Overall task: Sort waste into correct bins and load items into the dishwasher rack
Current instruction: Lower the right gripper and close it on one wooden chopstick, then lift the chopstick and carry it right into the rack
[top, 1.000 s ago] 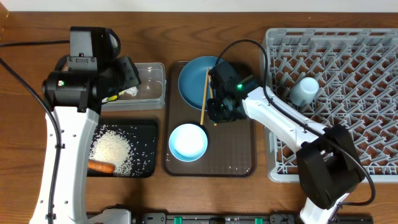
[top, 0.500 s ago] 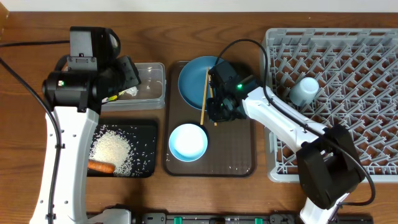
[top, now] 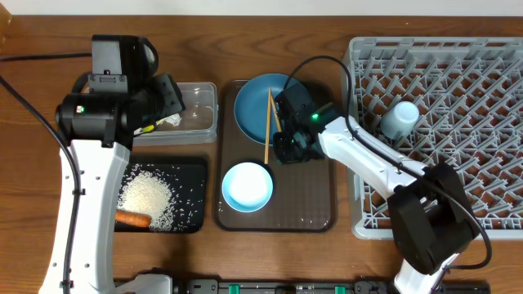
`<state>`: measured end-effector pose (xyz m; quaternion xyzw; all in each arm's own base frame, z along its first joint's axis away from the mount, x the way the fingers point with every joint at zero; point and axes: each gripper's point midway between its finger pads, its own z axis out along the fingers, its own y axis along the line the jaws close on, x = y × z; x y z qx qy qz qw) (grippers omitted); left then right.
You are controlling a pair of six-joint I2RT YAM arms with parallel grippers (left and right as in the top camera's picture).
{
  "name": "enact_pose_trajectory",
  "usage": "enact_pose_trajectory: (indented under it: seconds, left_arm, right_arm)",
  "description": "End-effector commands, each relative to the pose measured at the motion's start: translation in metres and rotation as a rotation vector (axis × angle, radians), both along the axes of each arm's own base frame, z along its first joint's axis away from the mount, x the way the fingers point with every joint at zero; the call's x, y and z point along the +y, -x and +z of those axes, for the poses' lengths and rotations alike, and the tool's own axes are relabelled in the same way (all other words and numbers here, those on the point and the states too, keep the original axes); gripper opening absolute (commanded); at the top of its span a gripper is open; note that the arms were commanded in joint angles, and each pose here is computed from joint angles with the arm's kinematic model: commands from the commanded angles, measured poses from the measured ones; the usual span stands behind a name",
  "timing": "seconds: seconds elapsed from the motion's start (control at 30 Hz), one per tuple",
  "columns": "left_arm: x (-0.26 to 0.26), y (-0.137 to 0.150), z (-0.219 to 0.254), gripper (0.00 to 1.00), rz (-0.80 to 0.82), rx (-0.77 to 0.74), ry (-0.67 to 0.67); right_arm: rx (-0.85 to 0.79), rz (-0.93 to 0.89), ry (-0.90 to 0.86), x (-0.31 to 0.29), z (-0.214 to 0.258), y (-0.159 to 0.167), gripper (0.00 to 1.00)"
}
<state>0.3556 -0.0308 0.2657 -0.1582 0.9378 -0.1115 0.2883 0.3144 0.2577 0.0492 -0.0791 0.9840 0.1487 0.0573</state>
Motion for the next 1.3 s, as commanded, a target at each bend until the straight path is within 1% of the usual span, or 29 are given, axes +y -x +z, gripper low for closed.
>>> enact_pose_trajectory:
  seconds: [0.0,0.17,0.33,0.47,0.6,0.77,0.9,1.07,1.27]
  left_arm:
    - [0.003,-0.001,0.004,0.44,-0.002,-0.011,-0.025]
    - [0.003,-0.001,0.004,0.45,-0.002,-0.011,-0.025]
    - [0.003,-0.001,0.004,0.45,-0.002,-0.011,-0.025]
    - [0.003,-0.001,0.004,0.45,-0.002,-0.011,-0.025]
    - [0.003,-0.001,0.004,0.45,-0.002,-0.011,-0.025]
    - [0.003,-0.002,0.004,0.45,-0.002,-0.012,-0.025]
    - [0.003,-0.002,0.004,0.45,-0.002,-0.012,-0.025]
    - [0.003,-0.002,0.004,0.45,-0.002,-0.012,-0.026]
    - [0.004,-0.002,0.004,0.45,-0.001,-0.012,-0.025]
  right_arm:
    - [-0.012,0.001,0.002,0.004,-0.002,0.000,0.11]
    - [-0.014,-0.004,0.000,0.004,-0.002,-0.002,0.09]
    - [-0.005,-0.008,0.003,0.001,-0.002,-0.001,0.03]
    - [0.001,-0.007,0.008,0.001,0.004,-0.001,0.01]
    - [-0.042,0.003,-0.005,0.001,0.024,-0.012,0.01]
    - [-0.116,0.021,-0.028,-0.011,0.065,-0.029,0.01]
    - [-0.161,-0.014,-0.040,-0.033,0.090,-0.041,0.01]
    - [-0.226,-0.039,-0.028,-0.078,0.113,-0.056,0.01]
    - [-0.236,-0.086,0.019,-0.138,0.128,-0.057,0.01]
